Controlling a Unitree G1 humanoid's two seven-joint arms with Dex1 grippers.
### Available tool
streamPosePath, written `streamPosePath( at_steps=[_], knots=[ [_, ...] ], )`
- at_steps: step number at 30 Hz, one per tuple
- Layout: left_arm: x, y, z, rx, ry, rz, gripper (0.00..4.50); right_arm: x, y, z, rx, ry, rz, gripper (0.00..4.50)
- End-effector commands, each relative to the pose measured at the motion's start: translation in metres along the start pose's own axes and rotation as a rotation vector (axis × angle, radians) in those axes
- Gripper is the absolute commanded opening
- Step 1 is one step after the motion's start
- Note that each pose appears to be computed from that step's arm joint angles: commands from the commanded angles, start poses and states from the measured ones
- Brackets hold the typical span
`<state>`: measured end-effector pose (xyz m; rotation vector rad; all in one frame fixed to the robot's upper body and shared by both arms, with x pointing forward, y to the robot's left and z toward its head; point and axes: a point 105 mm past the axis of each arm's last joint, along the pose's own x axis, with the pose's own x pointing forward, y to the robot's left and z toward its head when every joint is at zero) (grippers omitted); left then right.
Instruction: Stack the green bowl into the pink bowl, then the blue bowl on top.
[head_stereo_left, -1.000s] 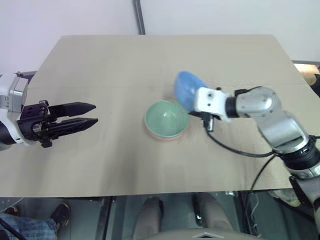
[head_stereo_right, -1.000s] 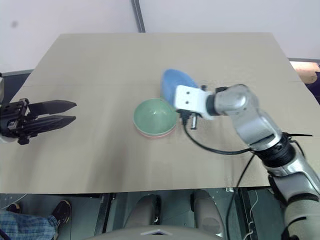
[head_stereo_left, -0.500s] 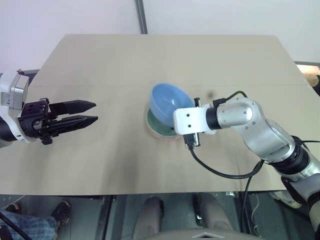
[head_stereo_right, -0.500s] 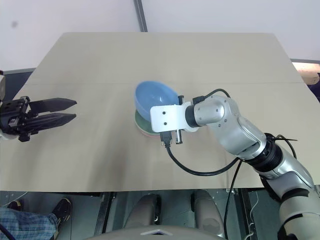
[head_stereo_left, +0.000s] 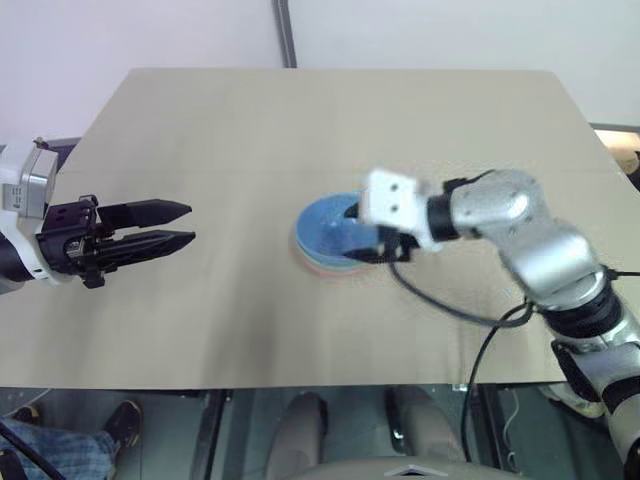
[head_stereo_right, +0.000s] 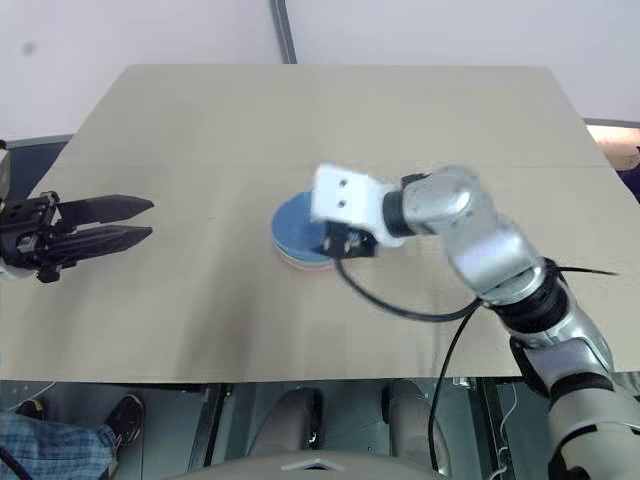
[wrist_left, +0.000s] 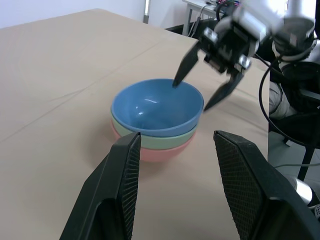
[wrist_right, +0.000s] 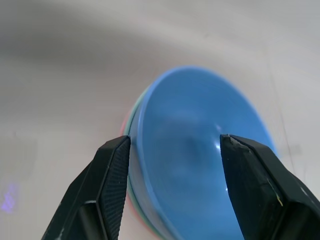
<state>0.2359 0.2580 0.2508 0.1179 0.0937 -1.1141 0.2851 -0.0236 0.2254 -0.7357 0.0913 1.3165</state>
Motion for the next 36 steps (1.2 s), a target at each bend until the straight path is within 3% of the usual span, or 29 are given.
streamPosePath(
  at_steps=[1,7,11,20,28,36],
  knots=[
    [-0.004,-0.003,0.007,0.042,-0.001,0.008,2.45,-0.030,-0.002,0.010,0.095,-0.071,0.027,3.13],
    [-0.012,-0.005,0.003,0.041,0.006,0.055,2.45,-0.079,-0.013,-0.023,0.284,-0.120,0.006,3.13],
    [-0.018,-0.007,-0.001,0.037,0.021,0.099,2.45,-0.111,-0.028,-0.051,0.315,-0.195,-0.084,3.13],
    [-0.036,-0.015,-0.018,0.054,0.056,0.247,2.45,-0.167,-0.038,-0.118,0.402,-0.208,-0.257,3.13],
    [-0.053,-0.017,-0.028,0.050,0.080,0.387,2.45,-0.195,-0.035,-0.128,0.363,-0.151,-0.289,3.13],
    [-0.050,-0.015,-0.028,0.103,0.095,0.382,2.45,-0.195,-0.016,-0.127,0.328,-0.160,-0.242,3.13]
  ],
)
